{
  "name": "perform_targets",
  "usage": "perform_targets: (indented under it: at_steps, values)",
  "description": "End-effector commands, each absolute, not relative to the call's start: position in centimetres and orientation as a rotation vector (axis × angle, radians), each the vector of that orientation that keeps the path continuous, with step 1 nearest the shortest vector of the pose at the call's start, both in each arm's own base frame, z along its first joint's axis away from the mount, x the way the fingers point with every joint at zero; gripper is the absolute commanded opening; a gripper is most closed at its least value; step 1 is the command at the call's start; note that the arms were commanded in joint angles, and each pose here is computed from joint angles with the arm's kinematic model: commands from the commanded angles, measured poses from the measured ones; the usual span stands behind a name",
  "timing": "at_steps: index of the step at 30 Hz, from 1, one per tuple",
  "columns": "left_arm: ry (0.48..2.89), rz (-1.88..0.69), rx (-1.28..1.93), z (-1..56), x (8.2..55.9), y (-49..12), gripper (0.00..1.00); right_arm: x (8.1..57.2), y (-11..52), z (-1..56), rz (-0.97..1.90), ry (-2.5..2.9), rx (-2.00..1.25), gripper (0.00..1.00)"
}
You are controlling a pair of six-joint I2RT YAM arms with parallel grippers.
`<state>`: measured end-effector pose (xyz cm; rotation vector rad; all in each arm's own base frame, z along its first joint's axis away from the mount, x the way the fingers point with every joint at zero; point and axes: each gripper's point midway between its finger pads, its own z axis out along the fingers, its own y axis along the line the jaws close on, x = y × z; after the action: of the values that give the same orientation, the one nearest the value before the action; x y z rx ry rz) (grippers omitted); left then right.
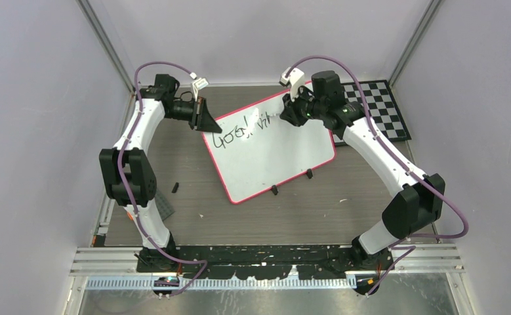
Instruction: Write a sentence on the whiteboard
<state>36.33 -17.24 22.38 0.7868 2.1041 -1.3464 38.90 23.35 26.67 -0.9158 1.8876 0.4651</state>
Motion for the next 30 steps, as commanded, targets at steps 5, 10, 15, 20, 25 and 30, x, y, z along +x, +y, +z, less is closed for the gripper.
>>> perform_targets:
  at_steps: [5,10,15,20,25,30]
  values:
    - [2.096,-1.264,0.842,22.1,36.9,-16.9,0.0,38.9,22.0,27.8,0.387,1.858,-0.916,0.0]
    - [2.096,-1.265,0.844,22.1,37.0,-16.9,0.0,38.4,21.8,27.1,0.39,1.877,-0.919,0.0]
    - [2.092,-1.264,0.848,22.1,37.0,-16.9,0.0,37.5,22.2,26.3,0.411,1.886,-0.943,0.0]
    - [2.092,-1.262,0.851,22.2,37.0,-16.9,0.0,36.9,23.3,26.1,0.43,1.873,-0.966,0.0]
    - [2.091,-1.264,0.851,22.2,36.9,-16.9,0.0,37.5,24.1,26.7,0.439,1.853,-0.961,0.0]
    - [2.089,-1.262,0.853,22.2,37.0,-16.9,0.0,37.6,24.1,27.2,0.433,1.841,-0.962,0.0]
